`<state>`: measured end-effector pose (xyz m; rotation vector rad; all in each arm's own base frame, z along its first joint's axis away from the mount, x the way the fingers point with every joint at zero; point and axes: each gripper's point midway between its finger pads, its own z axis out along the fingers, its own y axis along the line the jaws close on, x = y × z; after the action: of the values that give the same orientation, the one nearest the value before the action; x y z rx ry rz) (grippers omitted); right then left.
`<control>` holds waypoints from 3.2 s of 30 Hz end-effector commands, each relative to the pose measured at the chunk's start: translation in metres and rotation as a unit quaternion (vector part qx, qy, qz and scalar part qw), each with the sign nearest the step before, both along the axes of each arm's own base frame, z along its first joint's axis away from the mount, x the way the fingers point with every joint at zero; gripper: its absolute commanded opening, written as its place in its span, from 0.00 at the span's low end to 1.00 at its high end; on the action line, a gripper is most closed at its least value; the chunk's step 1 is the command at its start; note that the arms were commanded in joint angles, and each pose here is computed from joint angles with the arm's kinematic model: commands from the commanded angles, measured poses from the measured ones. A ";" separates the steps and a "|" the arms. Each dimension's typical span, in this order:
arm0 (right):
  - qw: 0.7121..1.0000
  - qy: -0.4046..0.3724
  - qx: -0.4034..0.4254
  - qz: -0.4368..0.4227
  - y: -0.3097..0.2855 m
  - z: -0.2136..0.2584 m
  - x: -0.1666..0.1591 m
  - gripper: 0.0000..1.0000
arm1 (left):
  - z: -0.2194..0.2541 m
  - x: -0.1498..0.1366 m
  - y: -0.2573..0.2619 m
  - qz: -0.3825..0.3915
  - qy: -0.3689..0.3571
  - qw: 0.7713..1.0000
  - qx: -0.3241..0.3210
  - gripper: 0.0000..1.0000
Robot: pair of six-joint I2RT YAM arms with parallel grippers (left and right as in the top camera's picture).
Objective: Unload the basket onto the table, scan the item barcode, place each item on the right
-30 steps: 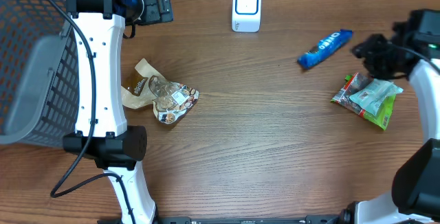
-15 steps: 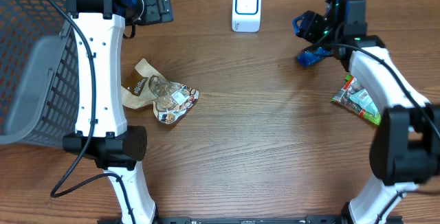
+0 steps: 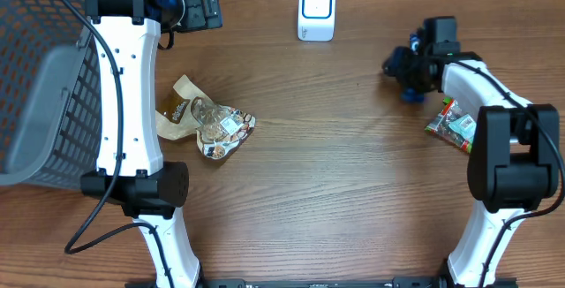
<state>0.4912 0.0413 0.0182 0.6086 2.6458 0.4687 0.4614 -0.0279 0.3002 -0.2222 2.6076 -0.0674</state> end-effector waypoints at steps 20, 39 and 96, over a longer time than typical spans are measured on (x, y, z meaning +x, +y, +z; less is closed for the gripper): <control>0.996 -0.028 0.084 0.012 -0.077 0.066 -0.014 0.46 | 0.003 0.000 0.000 0.000 -0.005 1.000 0.001 1.00; 0.984 -0.105 -0.134 0.054 -0.005 0.035 0.049 0.56 | 0.003 0.000 0.000 0.000 -0.005 1.000 0.001 1.00; 0.938 0.105 0.209 0.255 0.333 0.051 -0.190 0.71 | 0.003 0.000 0.000 0.000 -0.005 1.000 0.001 1.00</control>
<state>0.3050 0.3703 0.0816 -0.0528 2.8872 1.2182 0.4614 -0.0279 0.3002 -0.2222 2.6076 -0.0674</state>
